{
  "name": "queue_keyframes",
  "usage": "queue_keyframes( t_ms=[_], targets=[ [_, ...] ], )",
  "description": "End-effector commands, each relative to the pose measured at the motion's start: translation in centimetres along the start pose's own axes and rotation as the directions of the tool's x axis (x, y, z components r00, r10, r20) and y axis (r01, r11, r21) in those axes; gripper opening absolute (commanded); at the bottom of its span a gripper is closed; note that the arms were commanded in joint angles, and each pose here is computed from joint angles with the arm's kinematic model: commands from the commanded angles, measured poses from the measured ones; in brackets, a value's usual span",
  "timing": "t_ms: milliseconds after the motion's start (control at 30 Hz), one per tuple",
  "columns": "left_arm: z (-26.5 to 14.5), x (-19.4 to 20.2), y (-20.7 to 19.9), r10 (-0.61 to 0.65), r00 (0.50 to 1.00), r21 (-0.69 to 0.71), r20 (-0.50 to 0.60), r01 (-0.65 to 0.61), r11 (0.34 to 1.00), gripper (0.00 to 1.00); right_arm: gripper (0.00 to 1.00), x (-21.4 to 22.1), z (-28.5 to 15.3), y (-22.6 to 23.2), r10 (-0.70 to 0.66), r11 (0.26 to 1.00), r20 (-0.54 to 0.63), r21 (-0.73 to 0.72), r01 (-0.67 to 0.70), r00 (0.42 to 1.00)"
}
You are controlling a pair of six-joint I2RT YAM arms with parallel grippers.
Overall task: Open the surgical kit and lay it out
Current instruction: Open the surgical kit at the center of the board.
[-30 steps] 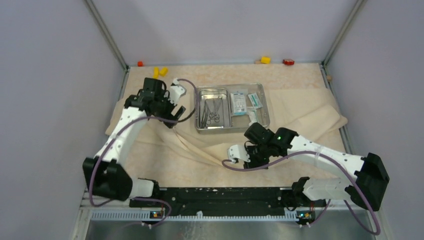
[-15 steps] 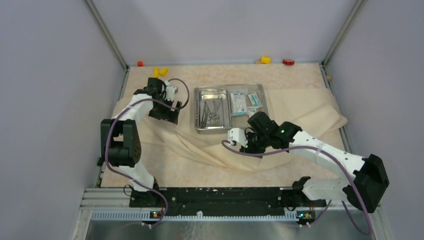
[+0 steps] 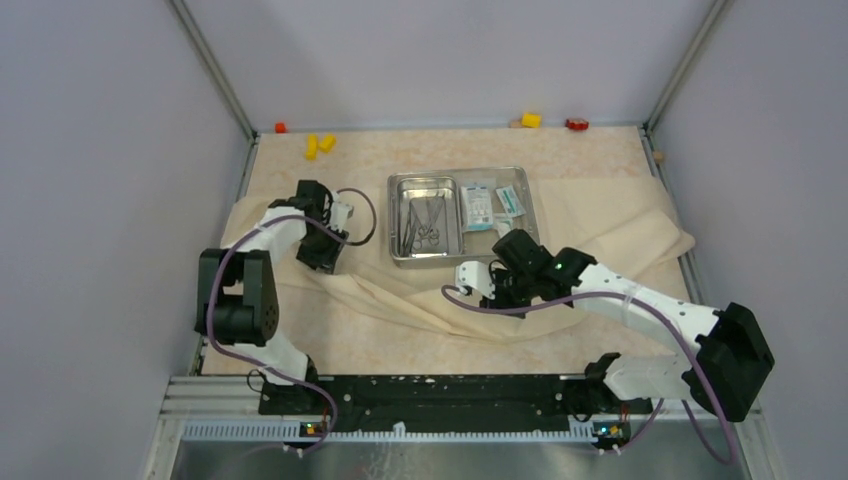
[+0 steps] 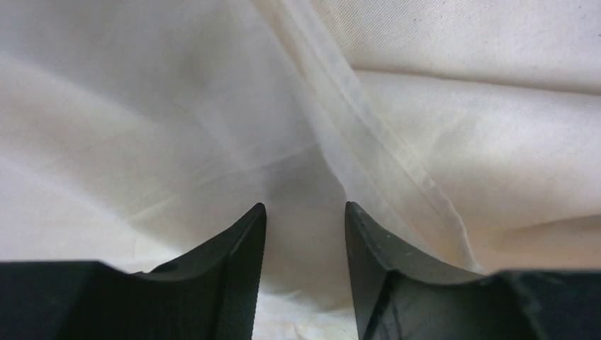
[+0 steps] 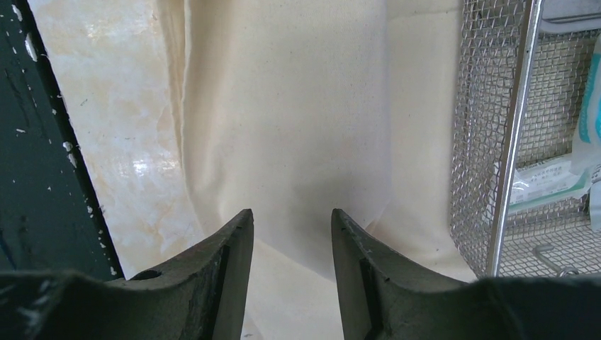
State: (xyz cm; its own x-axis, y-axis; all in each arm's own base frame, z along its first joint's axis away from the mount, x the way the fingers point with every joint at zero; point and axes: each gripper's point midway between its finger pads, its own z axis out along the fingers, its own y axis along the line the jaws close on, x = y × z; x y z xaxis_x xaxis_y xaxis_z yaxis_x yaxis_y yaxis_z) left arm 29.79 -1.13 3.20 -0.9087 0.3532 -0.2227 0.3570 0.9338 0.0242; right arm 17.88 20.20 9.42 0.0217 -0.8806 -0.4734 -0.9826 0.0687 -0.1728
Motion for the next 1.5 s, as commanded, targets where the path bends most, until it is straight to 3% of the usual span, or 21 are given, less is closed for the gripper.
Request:
queue_keyframes(
  t_ms=[0, 233, 400, 500, 633, 733, 867, 933, 1167, 1467],
  targets=[
    [-3.3, 0.2, 1.5, 0.032, 0.998, -0.101, 0.055, -0.026, 0.995, 0.46, 0.44, -0.4, -0.2, -0.8, -0.015, 0.999, 0.022, 0.037, 0.014, 1.0],
    [-4.8, 3.9, 3.0, 0.008, 1.0, -0.158, 0.027, -0.003, 0.987, 0.18, 0.43, 0.3, -0.4, -0.7, -0.028, 0.998, 0.013, 0.055, 0.027, 1.0],
    [-6.0, 7.0, 4.4, -0.031, 0.999, -0.199, 0.022, 0.034, 0.979, 0.09, 0.42, 0.5, -0.5, -0.7, -0.037, 0.997, 0.016, 0.063, 0.036, 0.999],
    [-7.0, 6.1, 4.5, -0.035, 0.995, -0.19, 0.09, 0.051, 0.98, 0.17, 0.42, 0.3, -0.4, -1.1, -0.034, 0.997, 0.024, 0.075, 0.032, 0.999],
    [-8.3, 1.5, 3.4, -0.04, 0.971, -0.077, 0.237, 0.059, 0.995, 0.43, 0.42, -0.1, -0.2, -1.6, -0.013, 0.996, 0.031, 0.09, 0.011, 0.999],
    [-8.3, -2.1, 2.7, -0.068, 0.948, 0.014, 0.312, 0.066, 0.998, 0.55, 0.42, -0.5, 0.0, -2.1, 0.005, 0.994, 0.046, 0.112, -0.01, 0.999],
    [-6.8, -5.3, 0.0, -0.056, 0.958, 0.118, 0.282, 0.023, 0.993, 0.77, 0.42, -0.5, 0.4, -2.2, 0.031, 0.993, 0.042, 0.112, -0.036, 0.999],
    [-5.6, -6.1, -1.9, -0.01, 0.969, 0.145, 0.245, -0.026, 0.989, 0.83, 0.42, -0.2, 0.6, -2.2, 0.037, 0.993, 0.032, 0.111, -0.04, 0.999],
    [-2.5, -4.4, -6.2, 0.115, 0.988, 0.208, 0.099, -0.134, 0.969, 0.84, 0.42, 0.5, 1.1, -1.9, 0.048, 0.993, 0.01, 0.106, -0.049, 0.999],
    [-3.4, 3.2, -3.3, 0.218, 0.968, 0.051, -0.124, -0.213, 0.976, 0.63, 0.42, 1.4, 1.0, -1.7, 0.047, 0.993, -0.01, 0.112, -0.046, 0.999]
  ],
)
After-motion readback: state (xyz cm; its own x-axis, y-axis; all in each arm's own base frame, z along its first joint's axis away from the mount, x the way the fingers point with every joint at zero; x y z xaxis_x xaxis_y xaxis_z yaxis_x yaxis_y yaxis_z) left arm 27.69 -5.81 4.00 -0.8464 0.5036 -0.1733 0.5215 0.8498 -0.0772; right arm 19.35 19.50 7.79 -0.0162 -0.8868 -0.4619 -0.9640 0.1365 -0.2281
